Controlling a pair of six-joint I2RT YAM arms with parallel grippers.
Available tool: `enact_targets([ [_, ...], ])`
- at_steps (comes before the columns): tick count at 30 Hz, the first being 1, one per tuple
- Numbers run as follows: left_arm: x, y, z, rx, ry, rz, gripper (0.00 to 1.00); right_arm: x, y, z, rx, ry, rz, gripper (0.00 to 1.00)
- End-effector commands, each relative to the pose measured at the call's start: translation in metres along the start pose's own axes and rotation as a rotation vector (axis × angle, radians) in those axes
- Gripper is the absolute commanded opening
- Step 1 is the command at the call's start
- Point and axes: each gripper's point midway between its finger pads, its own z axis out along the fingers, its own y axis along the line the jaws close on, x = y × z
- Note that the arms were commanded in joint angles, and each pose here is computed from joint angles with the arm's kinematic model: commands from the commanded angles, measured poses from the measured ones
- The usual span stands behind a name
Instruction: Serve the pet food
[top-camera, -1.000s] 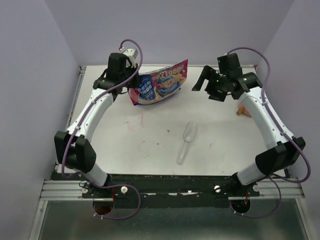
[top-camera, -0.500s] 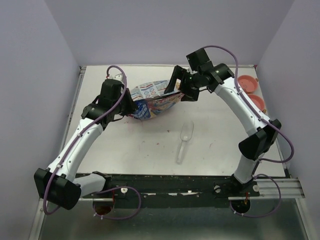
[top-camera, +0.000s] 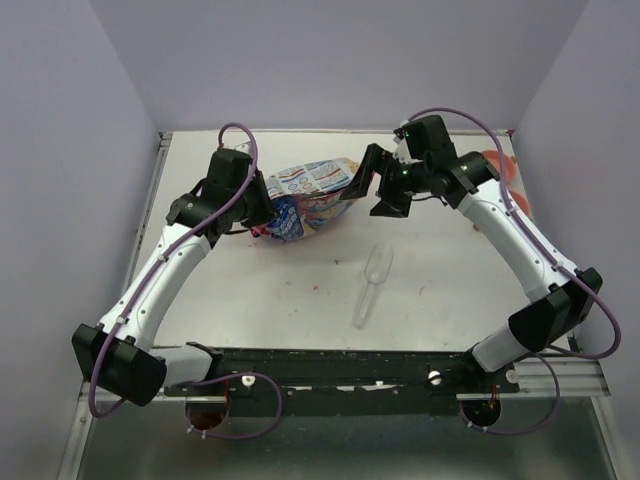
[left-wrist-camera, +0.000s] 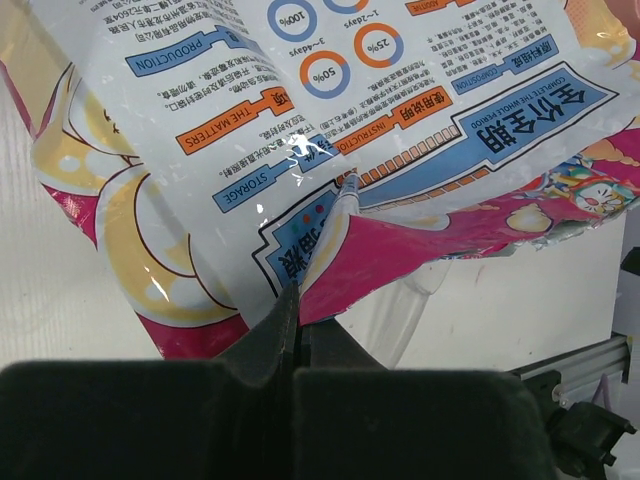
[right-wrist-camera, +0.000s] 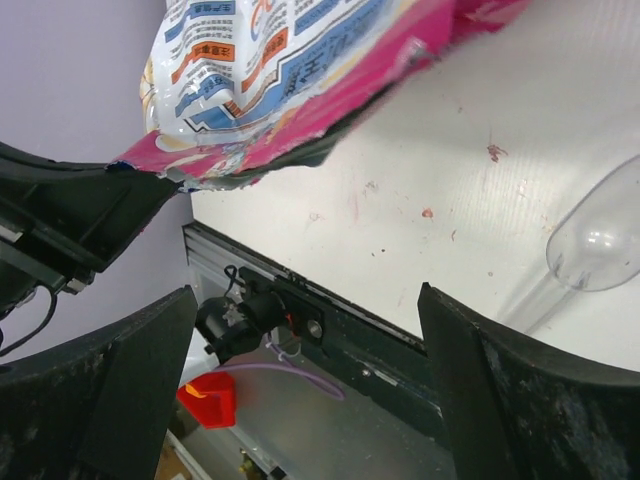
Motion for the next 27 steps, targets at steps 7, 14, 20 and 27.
enact_targets([
  [7,0.009,-0.047,-0.018,0.141,0.157,-0.177,0.00,0.001,0.009,0.012,-0.084,0.001,0.112,1.00],
  [14,0.012,-0.059,-0.031,0.193,0.181,-0.242,0.00,-0.015,0.028,0.039,-0.156,0.048,0.034,1.00],
  [20,0.015,-0.054,-0.032,0.182,0.182,-0.270,0.00,-0.027,0.043,0.060,-0.189,0.070,0.015,0.96],
  [27,0.011,-0.054,-0.034,0.188,0.176,-0.272,0.00,-0.025,0.042,0.059,-0.180,0.054,0.076,0.76],
])
